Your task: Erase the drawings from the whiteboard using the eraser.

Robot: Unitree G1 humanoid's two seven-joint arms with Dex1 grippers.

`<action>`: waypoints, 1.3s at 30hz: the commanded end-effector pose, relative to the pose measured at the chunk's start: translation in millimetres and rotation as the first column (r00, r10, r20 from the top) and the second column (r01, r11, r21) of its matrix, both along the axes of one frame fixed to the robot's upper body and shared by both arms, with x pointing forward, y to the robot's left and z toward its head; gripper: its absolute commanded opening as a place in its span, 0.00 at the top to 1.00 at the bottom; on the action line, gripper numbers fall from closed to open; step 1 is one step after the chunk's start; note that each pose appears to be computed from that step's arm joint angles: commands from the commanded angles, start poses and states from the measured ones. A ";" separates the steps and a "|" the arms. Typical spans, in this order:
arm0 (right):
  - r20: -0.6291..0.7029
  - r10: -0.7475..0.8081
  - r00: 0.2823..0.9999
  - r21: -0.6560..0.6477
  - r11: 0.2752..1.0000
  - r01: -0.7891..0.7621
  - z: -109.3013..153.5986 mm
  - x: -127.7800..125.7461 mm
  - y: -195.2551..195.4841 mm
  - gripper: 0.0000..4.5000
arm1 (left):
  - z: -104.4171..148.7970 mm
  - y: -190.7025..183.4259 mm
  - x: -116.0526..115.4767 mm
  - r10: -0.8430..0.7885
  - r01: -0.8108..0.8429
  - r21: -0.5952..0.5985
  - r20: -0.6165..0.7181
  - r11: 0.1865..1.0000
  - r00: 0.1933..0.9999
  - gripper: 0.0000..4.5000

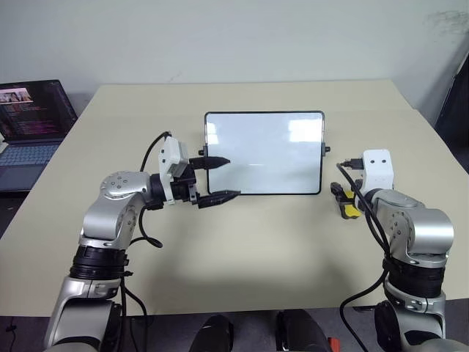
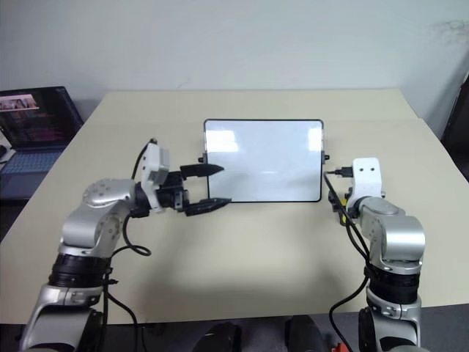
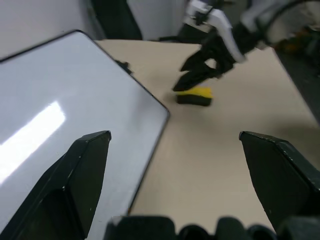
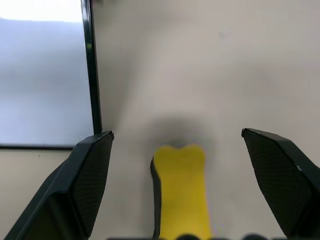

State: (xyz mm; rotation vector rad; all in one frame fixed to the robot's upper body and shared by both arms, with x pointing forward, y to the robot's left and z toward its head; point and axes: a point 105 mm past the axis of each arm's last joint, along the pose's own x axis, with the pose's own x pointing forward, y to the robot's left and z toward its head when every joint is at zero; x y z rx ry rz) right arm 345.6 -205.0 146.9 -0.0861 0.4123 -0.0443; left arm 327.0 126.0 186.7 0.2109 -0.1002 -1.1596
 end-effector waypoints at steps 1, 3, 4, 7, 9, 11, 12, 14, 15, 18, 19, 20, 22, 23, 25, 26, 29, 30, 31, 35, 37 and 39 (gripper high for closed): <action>0.162 -0.008 0.987 -0.013 1.000 0.010 23.8 4.1 -4.3 0.01 | 5.9 3.5 8.0 0.166 -0.162 -0.055 0.063 0.985 0.984 0.00; 0.199 -0.013 0.980 0.002 1.000 0.013 25.7 5.2 -4.7 0.01 | 3.8 4.2 10.0 0.218 -0.213 -0.075 0.073 0.974 0.973 0.00; 0.223 -0.017 0.975 -0.005 1.000 0.019 26.6 5.6 -7.0 0.01 | 1.9 6.9 13.2 0.275 -0.268 -0.087 0.080 0.959 0.958 0.00; 0.314 -0.040 0.948 0.031 0.999 0.032 32.0 7.4 -12.9 0.01 | 0.1 16.4 19.7 0.418 -0.405 -0.133 0.092 0.905 0.904 0.00; 0.358 -0.062 0.932 0.055 0.997 0.045 34.7 7.5 -16.5 0.01 | 1.4 26.6 25.0 0.517 -0.498 -0.164 0.103 0.851 0.850 0.00; 0.412 -0.063 0.909 0.026 0.998 0.058 33.8 3.1 -18.8 0.01 | -0.3 46.6 27.6 0.665 -0.637 -0.207 0.111 0.743 0.739 0.00; 0.433 -0.056 0.900 0.015 0.998 0.055 32.7 1.0 -18.4 0.01 | -1.5 54.0 27.1 0.714 -0.683 -0.222 0.112 0.696 0.691 0.00; 0.460 -0.086 0.884 0.038 0.996 0.077 28.4 -4.1 -21.0 0.01 | -8.0 61.7 21.6 0.772 -0.742 -0.218 0.137 0.634 0.620 0.00; 0.468 -0.091 0.879 0.039 0.996 0.083 26.9 -5.8 -22.5 0.01 | -11.0 61.8 18.7 0.784 -0.754 -0.216 0.142 0.620 0.604 0.00; 0.486 -0.092 0.869 0.020 0.995 0.094 17.3 -10.6 -26.0 0.01 | -26.4 65.8 7.2 0.824 -0.799 -0.203 0.127 0.566 0.552 0.00; 0.481 -0.099 0.871 0.014 0.994 0.106 10.6 -12.2 -29.4 0.01 | -32.2 67.0 2.6 0.837 -0.813 -0.197 0.121 0.548 0.534 0.00; 0.473 -0.111 0.874 0.015 0.993 0.118 3.8 -13.5 -33.2 0.01 | -38.0 67.8 -1.1 0.846 -0.824 -0.190 0.112 0.533 0.522 0.00; 0.462 -0.129 0.878 0.011 0.990 0.140 -5.1 -14.9 -39.9 0.01 | -47.4 70.1 -6.2 0.863 -0.843 -0.183 0.085 0.505 0.498 0.00; 0.461 -0.134 0.877 0.011 0.989 0.146 -7.1 -14.9 -42.1 0.01 | -51.2 72.0 -7.8 0.872 -0.853 -0.179 0.077 0.490 0.484 0.00; 0.466 -0.137 0.874 0.008 0.989 0.150 -7.6 -14.1 -45.1 0.01 | -56.8 78.8 -10.7 0.896 -0.879 -0.175 0.065 0.444 0.439 0.00; 0.467 -0.140 0.873 0.003 0.988 0.157 -8.2 -14.4 -47.3 0.01 | -58.1 81.3 -12.0 0.904 -0.888 -0.172 0.065 0.427 0.423 0.00; 0.464 -0.156 0.872 -0.005 0.984 0.179 -10.7 -16.7 -55.5 0.01 | -58.5 80.3 -13.4 0.909 -0.893 -0.169 0.070 0.417 0.411 0.00; 0.459 -0.169 0.872 -0.009 0.981 0.195 -12.4 -19.5 -60.4 0.01 | -58.1 78.9 -14.1 0.909 -0.894 -0.170 0.070 0.416 0.410 0.00; 0.455 -0.178 0.872 -0.013 0.978 0.207 -13.0 -21.0 -65.7 0.01 | -57.3 75.9 -14.0 0.909 -0.893 -0.171 0.070 0.416 0.410 0.00; 0.448 -0.194 0.873 -0.026 0.973 0.230 -14.3 -30.4 -68.9 0.01 | -58.1 73.7 -16.5 0.907 -0.892 -0.164 0.069 0.422 0.416 0.00; 0.440 -0.196 0.876 -0.042 0.970 0.238 -16.3 -36.4 -69.9 0.01 | -62.4 68.4 -17.6 0.892 -0.880 -0.146 0.072 0.451 0.445 0.00; 0.426 -0.223 0.877 -0.040 0.964 0.265 -19.3 -42.5 -74.5 0.01 | -67.6 67.7 -18.8 0.893 -0.883 -0.132 0.066 0.450 0.445 0.00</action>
